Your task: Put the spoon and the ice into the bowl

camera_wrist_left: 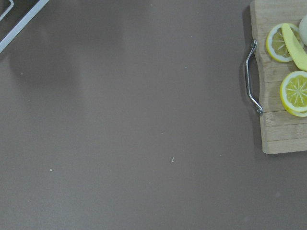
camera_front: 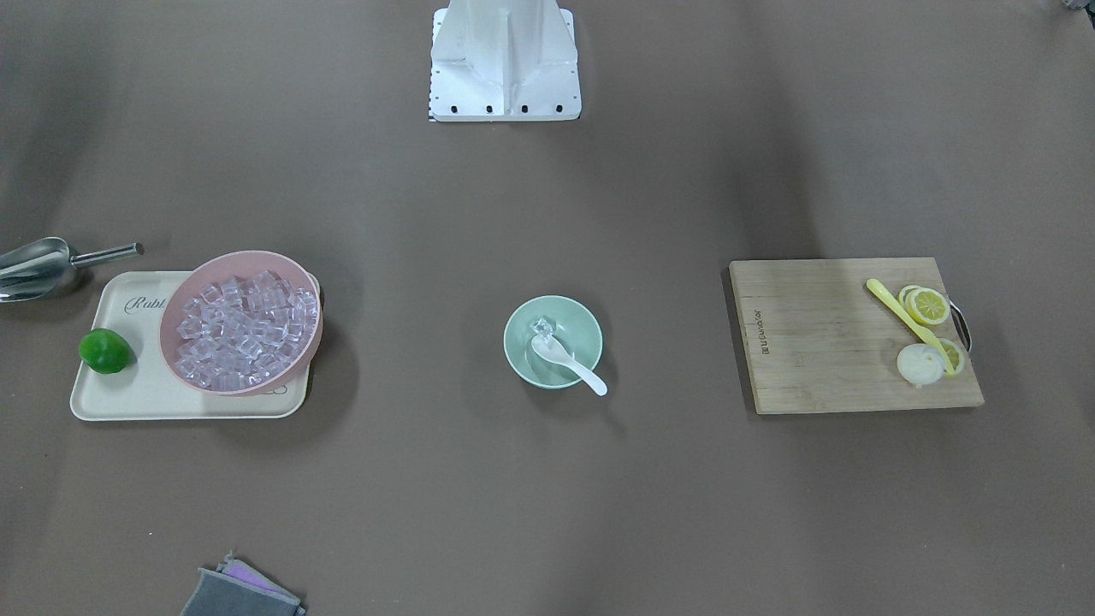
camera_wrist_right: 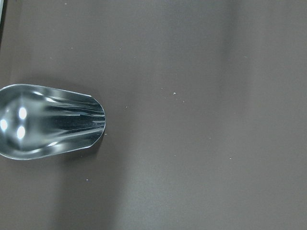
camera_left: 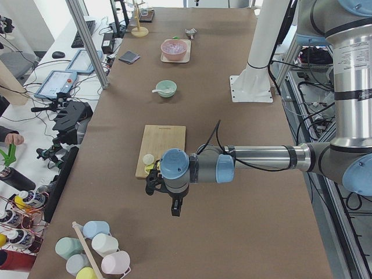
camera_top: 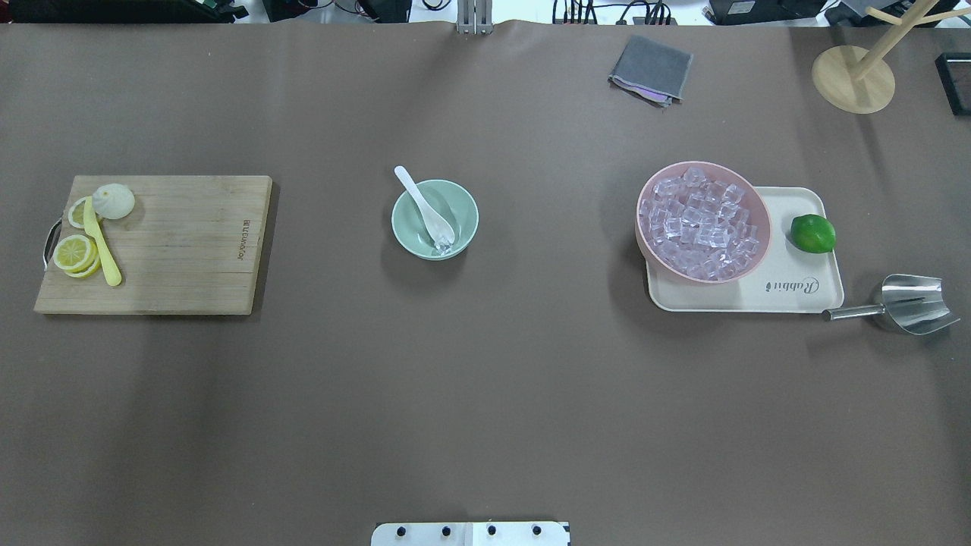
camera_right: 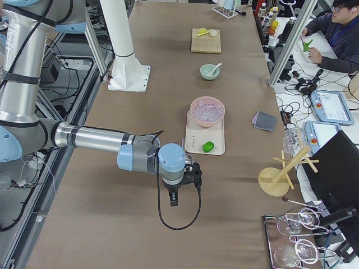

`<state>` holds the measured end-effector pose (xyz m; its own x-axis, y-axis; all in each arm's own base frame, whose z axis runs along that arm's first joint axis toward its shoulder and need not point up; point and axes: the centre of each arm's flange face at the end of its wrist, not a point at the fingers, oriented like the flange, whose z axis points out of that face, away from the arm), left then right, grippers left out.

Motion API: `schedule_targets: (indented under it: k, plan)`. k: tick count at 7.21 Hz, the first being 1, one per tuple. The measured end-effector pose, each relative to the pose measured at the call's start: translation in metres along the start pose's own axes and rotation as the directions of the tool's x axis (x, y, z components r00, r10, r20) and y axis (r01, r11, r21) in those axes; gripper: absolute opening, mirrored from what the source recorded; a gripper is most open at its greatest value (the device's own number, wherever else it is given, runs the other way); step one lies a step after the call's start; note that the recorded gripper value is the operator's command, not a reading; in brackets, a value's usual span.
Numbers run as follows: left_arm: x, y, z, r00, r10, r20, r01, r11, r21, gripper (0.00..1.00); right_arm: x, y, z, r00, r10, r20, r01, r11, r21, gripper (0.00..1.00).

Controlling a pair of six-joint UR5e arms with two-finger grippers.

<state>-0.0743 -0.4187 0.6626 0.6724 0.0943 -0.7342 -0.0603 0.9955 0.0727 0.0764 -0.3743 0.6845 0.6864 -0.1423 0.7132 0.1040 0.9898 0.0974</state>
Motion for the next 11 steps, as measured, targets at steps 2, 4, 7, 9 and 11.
schedule_targets:
  k: [2, 4, 7, 9, 11]
  plan:
    - [-0.0011, -0.0002, -0.0004, 1.0, 0.002, 0.017, -0.002, 1.0, -0.001, 0.99, 0.0, 0.0014, 0.0008, 1.0, 0.002, 0.006, -0.002, 1.0, -0.001, 1.0]
    - [-0.0009, -0.0006, -0.0009, 1.0, 0.004, 0.02, -0.004, 1.0, 0.0, 0.99, 0.0003, 0.0031, 0.0026, 1.0, 0.006, 0.019, -0.006, 1.0, -0.002, 1.0]
    - [-0.0006, -0.0009, -0.0012, 1.0, 0.006, 0.02, -0.006, 1.0, 0.001, 0.99, 0.0002, 0.004, 0.0048, 0.999, 0.01, 0.042, -0.01, 1.0, -0.002, 1.0]
    - [-0.0006, -0.001, -0.0012, 1.0, 0.006, 0.02, -0.006, 1.0, 0.001, 0.99, 0.0001, 0.0043, 0.0053, 0.999, 0.012, 0.048, -0.011, 1.0, -0.002, 1.0]
    - [-0.0004, -0.0009, -0.0014, 1.0, 0.007, 0.02, -0.007, 1.0, 0.002, 0.99, -0.0005, 0.0054, 0.0062, 0.998, 0.013, 0.061, -0.013, 1.0, -0.001, 1.0]
